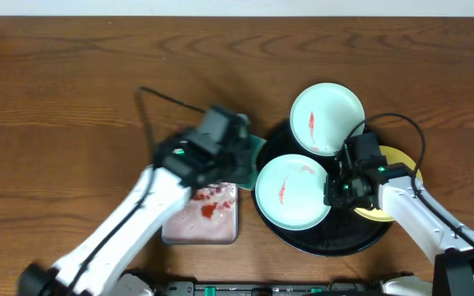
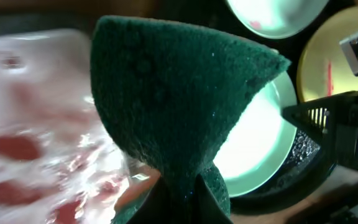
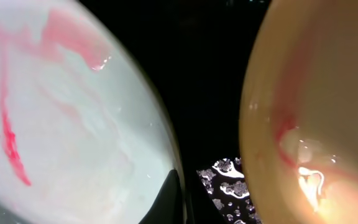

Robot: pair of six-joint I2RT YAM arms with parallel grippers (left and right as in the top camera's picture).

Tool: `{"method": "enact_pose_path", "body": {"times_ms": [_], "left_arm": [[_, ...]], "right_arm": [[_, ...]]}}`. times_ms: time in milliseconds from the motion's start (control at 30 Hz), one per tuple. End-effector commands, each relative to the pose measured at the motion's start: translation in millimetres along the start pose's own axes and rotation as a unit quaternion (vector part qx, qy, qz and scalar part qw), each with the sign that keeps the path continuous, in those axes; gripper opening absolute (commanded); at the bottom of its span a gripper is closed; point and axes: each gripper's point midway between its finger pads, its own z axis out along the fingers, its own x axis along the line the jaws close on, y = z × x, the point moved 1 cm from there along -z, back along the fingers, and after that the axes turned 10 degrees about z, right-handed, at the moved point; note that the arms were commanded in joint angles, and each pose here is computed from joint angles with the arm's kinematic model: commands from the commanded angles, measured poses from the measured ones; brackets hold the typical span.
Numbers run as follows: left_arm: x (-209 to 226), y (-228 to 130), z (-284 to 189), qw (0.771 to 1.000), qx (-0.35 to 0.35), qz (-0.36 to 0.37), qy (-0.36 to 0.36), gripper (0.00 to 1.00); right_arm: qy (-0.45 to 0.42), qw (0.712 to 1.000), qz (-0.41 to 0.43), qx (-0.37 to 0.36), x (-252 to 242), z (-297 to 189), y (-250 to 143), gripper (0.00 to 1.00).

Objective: Clean dirty plates on tray and stack at the side
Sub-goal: 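Carry the sponge with the left gripper over the lower green plate, then scrub the lower green plate with the sponge while right gripper holds it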

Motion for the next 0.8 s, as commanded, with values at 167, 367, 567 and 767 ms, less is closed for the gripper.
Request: {"method": "enact_pose_path", "body": {"times_ms": [167, 367, 567, 767], "left_arm": [[-53, -12, 78, 0.995, 0.067, -0.039, -0.07, 0.07], [-64, -36, 130, 0.985, 0.131, -0.07, -0.091, 0.07], [-47, -62, 167, 0.981, 0.173, -0.069, -0.05, 0.07], [30, -62, 144, 0.973, 0.142, -0.057, 0.175, 0.07]], "right_arm": [[-0.029, 0.999, -0.02, -0.012, -5, 1, 1, 0.01], [-0.026, 0.999, -0.006, -0.018, -3, 1, 3, 0.01], [-0.023, 0.999, -0.007, -0.022, -2, 1, 5, 0.01], [-0.024, 0.999, -0.007, -0.022, -2, 1, 5, 0.01]]}}
